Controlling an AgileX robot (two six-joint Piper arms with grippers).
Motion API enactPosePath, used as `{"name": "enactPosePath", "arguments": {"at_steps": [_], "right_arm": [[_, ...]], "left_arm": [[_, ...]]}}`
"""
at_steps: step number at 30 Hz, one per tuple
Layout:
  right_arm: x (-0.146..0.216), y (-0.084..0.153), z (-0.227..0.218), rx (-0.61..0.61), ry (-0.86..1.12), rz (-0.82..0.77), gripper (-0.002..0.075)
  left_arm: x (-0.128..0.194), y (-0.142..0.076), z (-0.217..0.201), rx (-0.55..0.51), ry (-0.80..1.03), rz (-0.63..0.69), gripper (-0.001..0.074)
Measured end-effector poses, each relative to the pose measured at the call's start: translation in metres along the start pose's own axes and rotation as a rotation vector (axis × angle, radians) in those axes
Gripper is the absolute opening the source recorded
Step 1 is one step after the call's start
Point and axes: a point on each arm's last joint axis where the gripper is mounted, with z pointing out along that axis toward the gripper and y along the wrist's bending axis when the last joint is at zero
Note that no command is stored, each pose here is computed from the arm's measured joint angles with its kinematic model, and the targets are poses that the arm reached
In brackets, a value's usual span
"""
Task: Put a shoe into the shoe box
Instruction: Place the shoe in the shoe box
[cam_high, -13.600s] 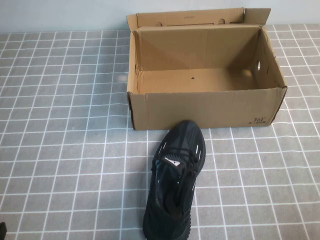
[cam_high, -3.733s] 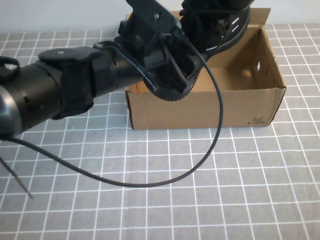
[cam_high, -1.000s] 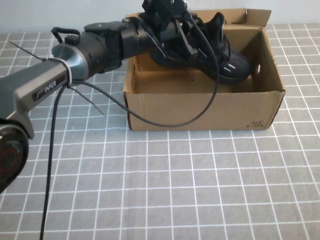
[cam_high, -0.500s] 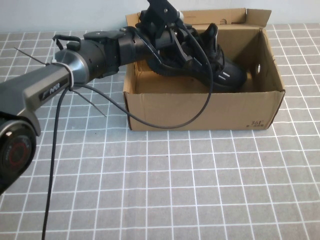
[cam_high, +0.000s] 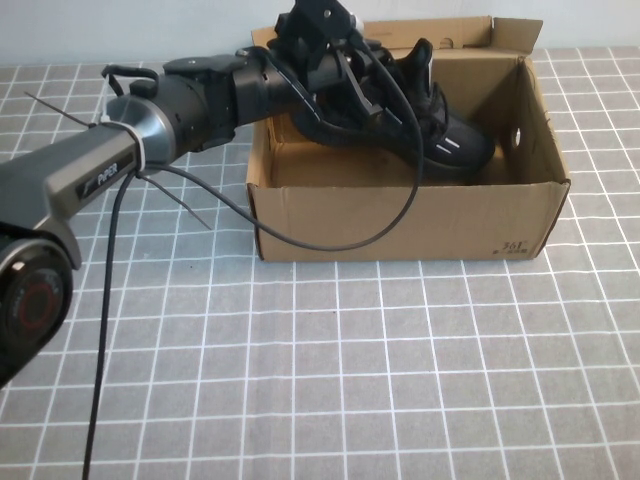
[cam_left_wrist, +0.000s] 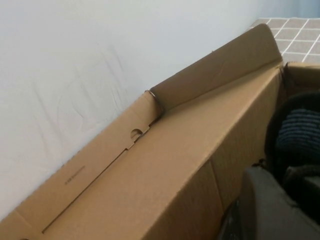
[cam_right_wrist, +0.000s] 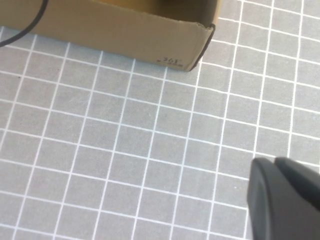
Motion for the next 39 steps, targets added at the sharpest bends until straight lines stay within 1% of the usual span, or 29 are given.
{"name": "enactPosePath", "arguments": {"at_steps": [2,3,4,5,9,10,13,15,18,19,20,23,26,29,32,36,39], "right_arm": [[0.000,0.000,0.000,-0.002,0.001,0.001,-0.0016],[0.000,0.000,0.000,-0.003,0.001,0.002,-0.0016],[0.000,0.000,0.000,-0.003,0.001,0.003,-0.0016],[0.000,0.000,0.000,-0.003,0.001,0.003,-0.0016],[0.000,0.001,0.000,-0.014,0.005,0.007,-0.0016],[0.000,0.001,0.000,-0.015,0.005,0.007,-0.0016],[0.001,0.002,0.000,-0.017,0.006,0.008,-0.0016],[0.001,0.002,0.000,-0.019,0.007,0.008,-0.0016],[0.001,0.002,0.000,-0.019,0.007,0.008,-0.0016],[0.001,0.002,0.000,-0.020,0.007,0.009,-0.0017],[0.001,0.002,0.000,-0.020,0.007,0.009,-0.0016],[0.001,0.002,0.000,-0.020,0.007,0.009,-0.0016],[0.001,0.002,0.000,-0.020,0.007,0.009,-0.0016],[0.001,0.002,0.000,-0.021,0.007,0.009,-0.0016],[0.001,0.002,0.000,-0.021,0.007,0.009,-0.0016],[0.000,0.002,0.000,-0.023,0.001,-0.003,-0.0016],[0.000,0.002,0.000,-0.025,-0.004,-0.012,-0.0016]], "left_arm": [[0.004,0.000,0.002,0.002,0.005,-0.009,0.0053],[0.006,-0.001,0.003,0.003,0.008,-0.021,0.0067],[0.008,-0.001,0.004,0.005,0.011,-0.037,0.0097],[0.009,-0.001,0.005,0.005,0.013,-0.054,0.0134],[0.009,0.000,0.005,-0.012,0.019,-0.120,0.0377],[0.007,0.001,0.004,-0.021,0.018,-0.156,0.0414],[0.002,0.007,-0.001,-0.042,0.011,-0.266,0.0456],[-0.007,0.012,-0.008,-0.052,0.004,-0.331,0.0453],[-0.024,0.019,-0.023,-0.058,0.020,-0.395,0.0409],[-0.032,0.019,-0.028,-0.048,0.034,-0.414,0.0388],[-0.037,0.019,-0.033,-0.037,0.048,-0.465,0.0371],[-0.050,0.013,-0.048,0.035,0.147,-0.566,0.0334],[-0.049,0.004,-0.053,0.100,0.293,-0.646,0.0321],[-0.040,0.003,-0.055,0.080,0.393,-0.697,0.0318],[-0.038,0.005,-0.055,0.047,0.409,-0.711,0.0318],[-0.041,0.006,-0.055,0.043,0.407,-0.737,0.0316],[-0.042,0.006,-0.054,0.052,0.422,-0.787,0.0316]]}}
